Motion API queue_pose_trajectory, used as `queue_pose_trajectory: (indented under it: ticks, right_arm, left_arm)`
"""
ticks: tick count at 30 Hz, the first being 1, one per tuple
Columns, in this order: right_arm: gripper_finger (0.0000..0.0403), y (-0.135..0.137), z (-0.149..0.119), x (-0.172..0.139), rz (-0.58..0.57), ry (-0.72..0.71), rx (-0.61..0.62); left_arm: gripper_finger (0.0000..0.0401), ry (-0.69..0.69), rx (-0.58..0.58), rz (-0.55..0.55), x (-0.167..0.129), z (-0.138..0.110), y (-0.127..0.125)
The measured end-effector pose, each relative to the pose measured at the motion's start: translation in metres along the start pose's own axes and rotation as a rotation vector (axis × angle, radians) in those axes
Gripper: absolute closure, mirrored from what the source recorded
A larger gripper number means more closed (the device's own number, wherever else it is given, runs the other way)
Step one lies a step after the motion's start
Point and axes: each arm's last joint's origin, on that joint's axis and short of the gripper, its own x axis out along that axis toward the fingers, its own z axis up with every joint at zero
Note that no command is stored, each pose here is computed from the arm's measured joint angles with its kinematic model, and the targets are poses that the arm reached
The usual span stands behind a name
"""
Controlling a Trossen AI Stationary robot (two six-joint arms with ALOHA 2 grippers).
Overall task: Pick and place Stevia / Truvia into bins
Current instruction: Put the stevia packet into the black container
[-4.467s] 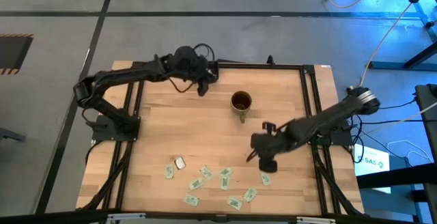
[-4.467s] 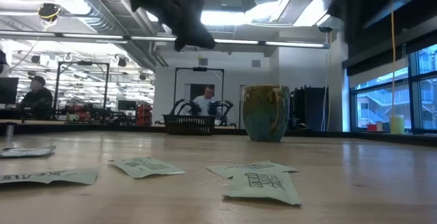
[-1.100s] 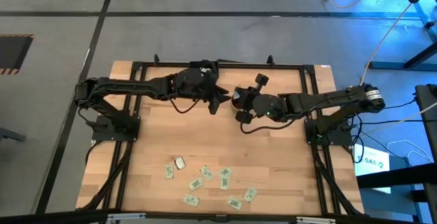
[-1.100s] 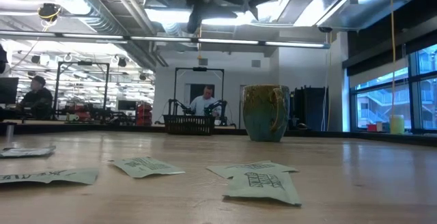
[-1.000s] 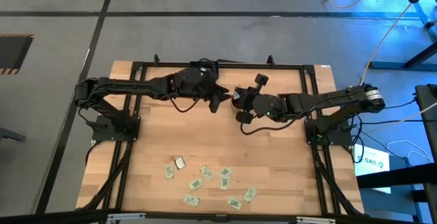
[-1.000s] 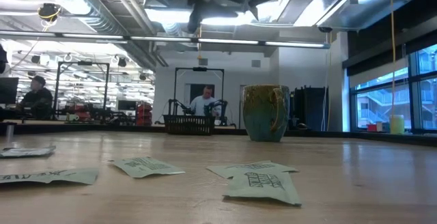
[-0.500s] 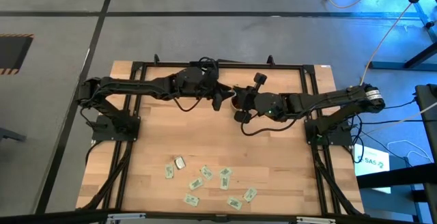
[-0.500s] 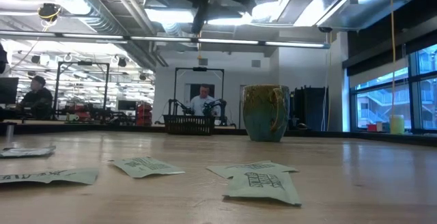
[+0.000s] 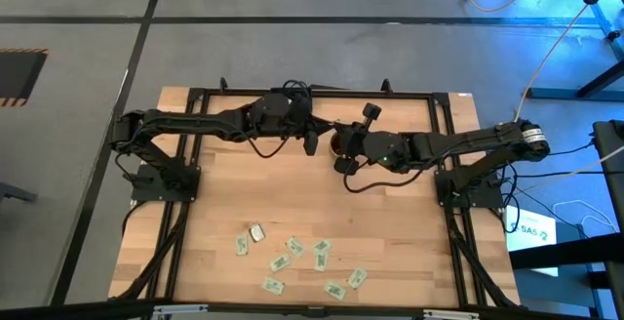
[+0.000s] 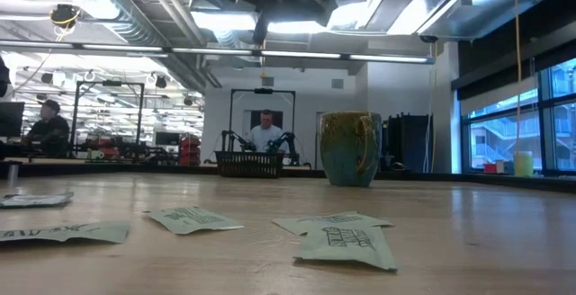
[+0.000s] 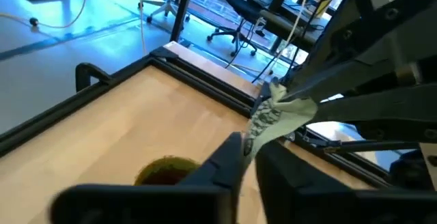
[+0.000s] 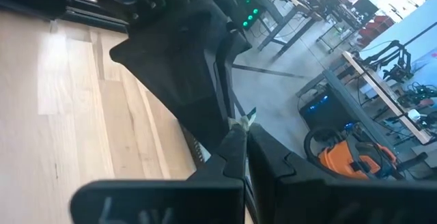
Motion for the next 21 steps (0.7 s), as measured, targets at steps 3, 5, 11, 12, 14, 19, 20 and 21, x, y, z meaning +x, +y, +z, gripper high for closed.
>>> queue_pose_trajectory:
  ticks: [3, 5, 11, 12, 14, 19, 20, 21]
  right_arm:
    - [0.0394, 0.000, 0.000, 0.000, 0.000, 0.001, -0.002]
    - [0.0385, 0.000, 0.000, 0.000, -0.002, 0.001, -0.003]
    - [0.0318, -0.016, -0.002, -0.008, -0.042, 0.022, 0.058]
    - [0.0303, -0.022, -0.004, -0.010, -0.048, 0.036, 0.089]
    - [0.0277, -0.036, -0.011, -0.017, -0.064, 0.079, 0.156]
    - [0.0244, -0.072, -0.034, -0.041, -0.059, 0.213, 0.282]
    - [0.0242, -0.076, -0.038, -0.045, -0.045, 0.233, 0.303]
    - [0.0241, -0.080, -0.041, -0.049, -0.036, 0.247, 0.326]
  left_arm:
    - [0.0392, 0.003, 0.012, -0.010, 0.000, 0.000, 0.000]
    - [0.0393, 0.010, 0.010, -0.024, 0.000, 0.000, 0.000]
    - [0.0395, 0.040, 0.012, -0.012, 0.000, 0.000, 0.007]
    - [0.0395, 0.052, 0.010, 0.001, -0.001, 0.000, 0.010]
    - [0.0395, 0.076, 0.003, 0.033, -0.002, 0.000, 0.018]
    - [0.0395, 0.166, 0.006, 0.130, -0.006, 0.001, 0.049]
    - [0.0395, 0.183, -0.002, 0.163, -0.007, 0.001, 0.058]
    - [0.0395, 0.205, -0.014, 0.203, -0.009, 0.002, 0.068]
